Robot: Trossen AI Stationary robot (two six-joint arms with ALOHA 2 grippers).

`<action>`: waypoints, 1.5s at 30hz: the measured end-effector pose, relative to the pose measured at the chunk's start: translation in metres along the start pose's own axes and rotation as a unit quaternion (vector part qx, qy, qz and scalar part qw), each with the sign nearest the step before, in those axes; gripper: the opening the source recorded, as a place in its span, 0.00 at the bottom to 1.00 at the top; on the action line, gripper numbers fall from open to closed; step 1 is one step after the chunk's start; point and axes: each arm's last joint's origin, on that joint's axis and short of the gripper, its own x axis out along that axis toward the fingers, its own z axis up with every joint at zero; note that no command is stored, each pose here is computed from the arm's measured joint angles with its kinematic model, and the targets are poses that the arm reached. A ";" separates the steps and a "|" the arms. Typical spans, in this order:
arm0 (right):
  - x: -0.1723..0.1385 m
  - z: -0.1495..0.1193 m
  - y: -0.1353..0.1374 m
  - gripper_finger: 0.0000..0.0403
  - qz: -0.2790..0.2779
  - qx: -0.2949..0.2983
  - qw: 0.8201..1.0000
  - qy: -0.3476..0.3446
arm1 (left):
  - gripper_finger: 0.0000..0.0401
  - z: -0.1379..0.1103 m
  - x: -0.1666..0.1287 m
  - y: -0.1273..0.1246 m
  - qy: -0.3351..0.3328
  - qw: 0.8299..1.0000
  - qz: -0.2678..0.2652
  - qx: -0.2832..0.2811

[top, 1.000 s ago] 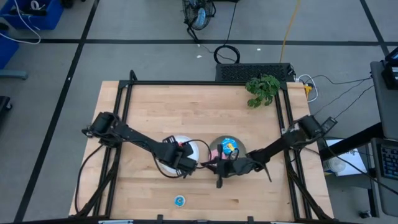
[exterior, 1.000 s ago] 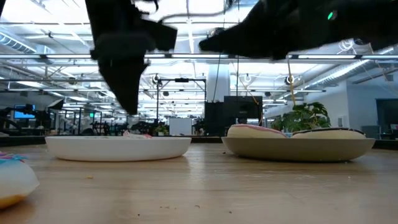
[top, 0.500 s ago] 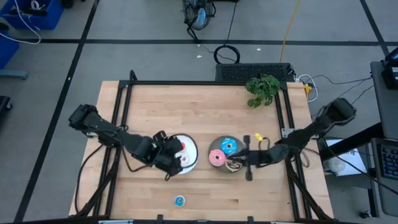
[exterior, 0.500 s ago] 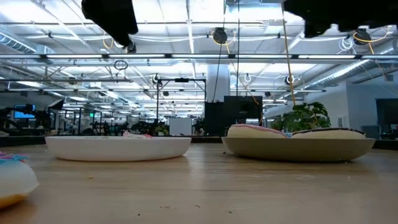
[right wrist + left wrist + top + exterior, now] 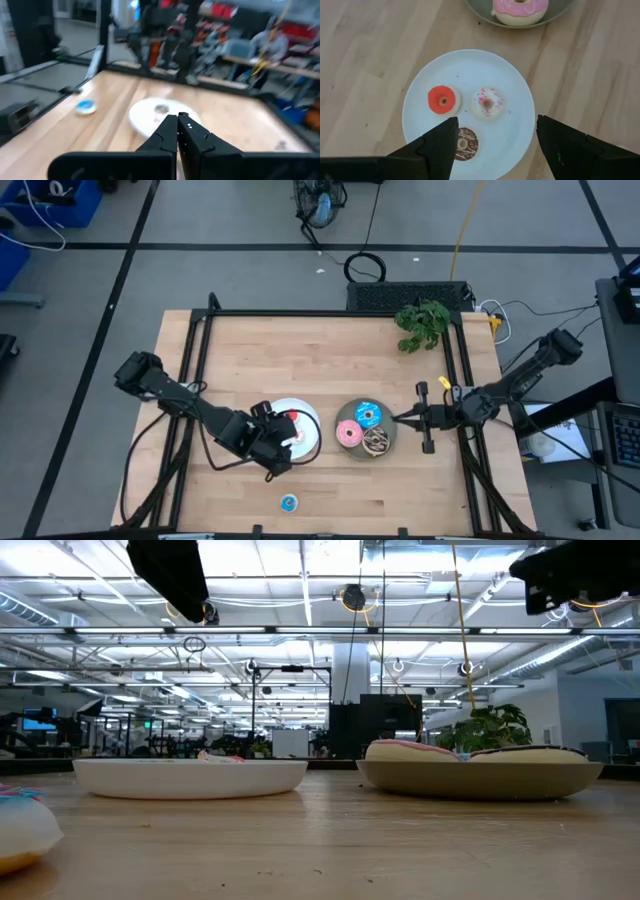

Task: Pick & Place donuts
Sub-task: Put the small blue donut on the white plate

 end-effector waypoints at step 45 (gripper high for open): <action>-0.017 -0.014 -0.005 0.00 0.051 -0.017 0.998 -0.027 | 0.67 -0.038 0.037 -0.077 0.073 0.983 -0.156 0.068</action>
